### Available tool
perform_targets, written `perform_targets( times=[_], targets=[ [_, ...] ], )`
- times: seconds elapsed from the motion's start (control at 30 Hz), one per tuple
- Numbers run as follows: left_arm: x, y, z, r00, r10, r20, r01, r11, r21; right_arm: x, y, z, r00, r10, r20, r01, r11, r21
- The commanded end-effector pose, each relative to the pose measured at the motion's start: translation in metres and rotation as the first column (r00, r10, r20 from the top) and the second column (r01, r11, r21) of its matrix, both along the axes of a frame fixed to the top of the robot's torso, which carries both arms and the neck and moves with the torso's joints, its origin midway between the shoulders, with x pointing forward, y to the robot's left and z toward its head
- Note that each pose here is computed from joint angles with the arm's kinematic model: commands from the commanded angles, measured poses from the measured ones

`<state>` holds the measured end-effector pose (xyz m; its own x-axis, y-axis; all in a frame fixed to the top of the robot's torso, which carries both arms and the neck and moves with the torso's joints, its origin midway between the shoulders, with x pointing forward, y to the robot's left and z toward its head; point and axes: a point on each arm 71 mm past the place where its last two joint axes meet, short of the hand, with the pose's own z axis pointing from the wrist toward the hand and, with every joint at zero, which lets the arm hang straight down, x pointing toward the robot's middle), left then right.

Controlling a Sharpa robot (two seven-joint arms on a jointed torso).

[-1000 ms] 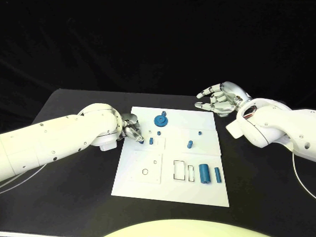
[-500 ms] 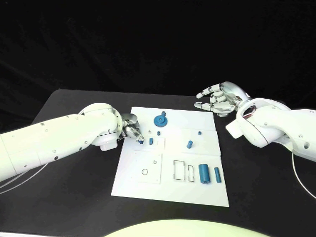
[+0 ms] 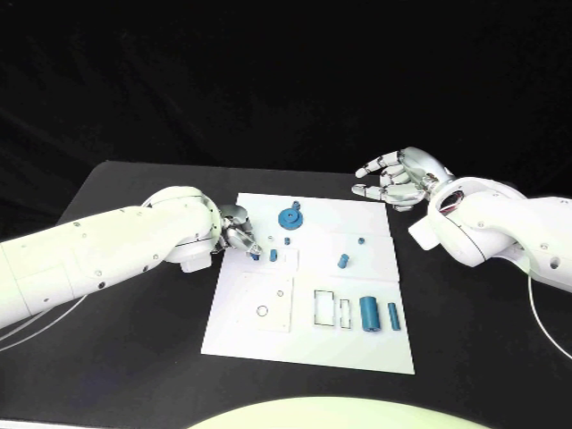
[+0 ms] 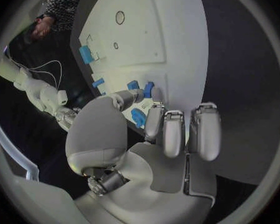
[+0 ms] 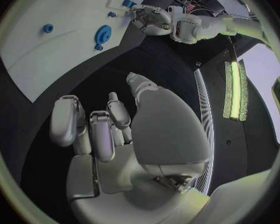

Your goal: Assemble the parts on the task board

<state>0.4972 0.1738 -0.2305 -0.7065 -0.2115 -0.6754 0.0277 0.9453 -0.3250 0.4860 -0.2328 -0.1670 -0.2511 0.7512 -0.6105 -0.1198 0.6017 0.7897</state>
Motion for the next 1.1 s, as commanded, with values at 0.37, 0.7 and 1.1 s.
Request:
perform_targets(
  times=[0.37,0.7,1.1],
  targets=[
    [-0.0044,-0.0016,-0.0078,0.999,-0.026,-0.037,0.027,0.999,0.032,-0.0005,0.0009,0.0003,1.000,0.014,0.009,-0.014,1.000,-0.005],
    [-0.0038,0.0003,-0.0083,0.999,-0.024,-0.037,0.025,0.999,0.043,-0.0005,0.0007,0.0004,1.000,0.013,0.009,-0.013,1.000,-0.005],
    [-0.0034,0.0016,-0.0085,0.999,-0.025,-0.036,0.027,0.998,0.055,-0.0005,-0.0003,0.0004,1.000,0.012,0.010,-0.012,1.000,-0.005]
  ],
)
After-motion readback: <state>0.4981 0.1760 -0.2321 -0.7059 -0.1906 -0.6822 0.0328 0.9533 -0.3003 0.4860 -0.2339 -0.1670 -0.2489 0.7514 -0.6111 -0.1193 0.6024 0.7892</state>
